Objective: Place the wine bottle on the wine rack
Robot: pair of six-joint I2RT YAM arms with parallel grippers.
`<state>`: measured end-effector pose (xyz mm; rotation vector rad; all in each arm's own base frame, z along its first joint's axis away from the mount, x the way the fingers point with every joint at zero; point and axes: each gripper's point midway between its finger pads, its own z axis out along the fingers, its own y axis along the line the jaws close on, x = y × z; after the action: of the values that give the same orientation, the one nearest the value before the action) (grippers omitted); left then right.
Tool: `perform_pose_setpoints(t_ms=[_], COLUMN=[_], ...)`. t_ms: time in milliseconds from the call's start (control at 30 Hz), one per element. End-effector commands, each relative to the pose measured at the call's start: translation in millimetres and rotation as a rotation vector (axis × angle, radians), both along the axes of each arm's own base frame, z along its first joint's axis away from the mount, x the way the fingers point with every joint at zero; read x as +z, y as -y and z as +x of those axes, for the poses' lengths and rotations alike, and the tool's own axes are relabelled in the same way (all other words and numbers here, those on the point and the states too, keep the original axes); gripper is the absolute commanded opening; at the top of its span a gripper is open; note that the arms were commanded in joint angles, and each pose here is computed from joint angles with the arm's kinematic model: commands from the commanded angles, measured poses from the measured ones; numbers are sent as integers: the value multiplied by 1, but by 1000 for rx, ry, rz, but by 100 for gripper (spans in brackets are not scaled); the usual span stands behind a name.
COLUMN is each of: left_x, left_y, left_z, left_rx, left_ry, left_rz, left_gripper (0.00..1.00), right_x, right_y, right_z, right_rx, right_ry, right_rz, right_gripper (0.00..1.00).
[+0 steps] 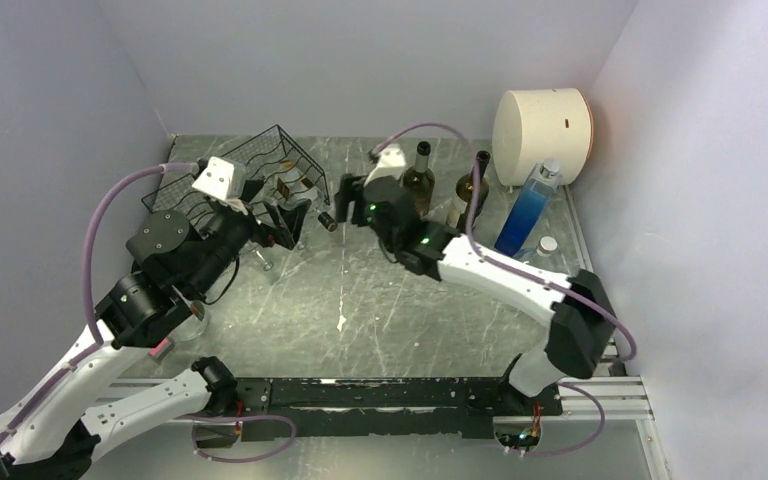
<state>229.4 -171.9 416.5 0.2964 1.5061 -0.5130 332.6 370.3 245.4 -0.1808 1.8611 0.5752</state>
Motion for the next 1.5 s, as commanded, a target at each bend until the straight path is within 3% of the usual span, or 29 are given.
perform_pose_setpoints(t_ms=[0,233,633,800,1033,1233,1367,1467], left_x=[6,-2,-21,-26,-33,-36,-37,-38], left_y=[-3,6,26,31,32,34,34,34], left_z=[5,17,29,30,32,33,34,35], left_rx=[39,60,37,21,26,20,27,31], left_ry=[30,4,-61,-69,-83,-91,-95,-96], left_rz=[-62,-83,-57,-46,-29,-17,-24,-27], left_gripper=[99,99,99,99,99,99,99,99], right_x=[20,57,39,21,18,13,11,16], right_y=[93,161,175,167,176,174,169,166], right_z=[24,40,85,106,123,128,126,121], right_rx=[-268,-396,-378,-330,-367,-333,-293,-259], right_ry=[15,47,-25,-73,-63,-51,-55,-45], right_rz=[-143,-170,-231,-331,-387,-415,-421,-413], right_gripper=[70,72,68,57,55,38,16,7])
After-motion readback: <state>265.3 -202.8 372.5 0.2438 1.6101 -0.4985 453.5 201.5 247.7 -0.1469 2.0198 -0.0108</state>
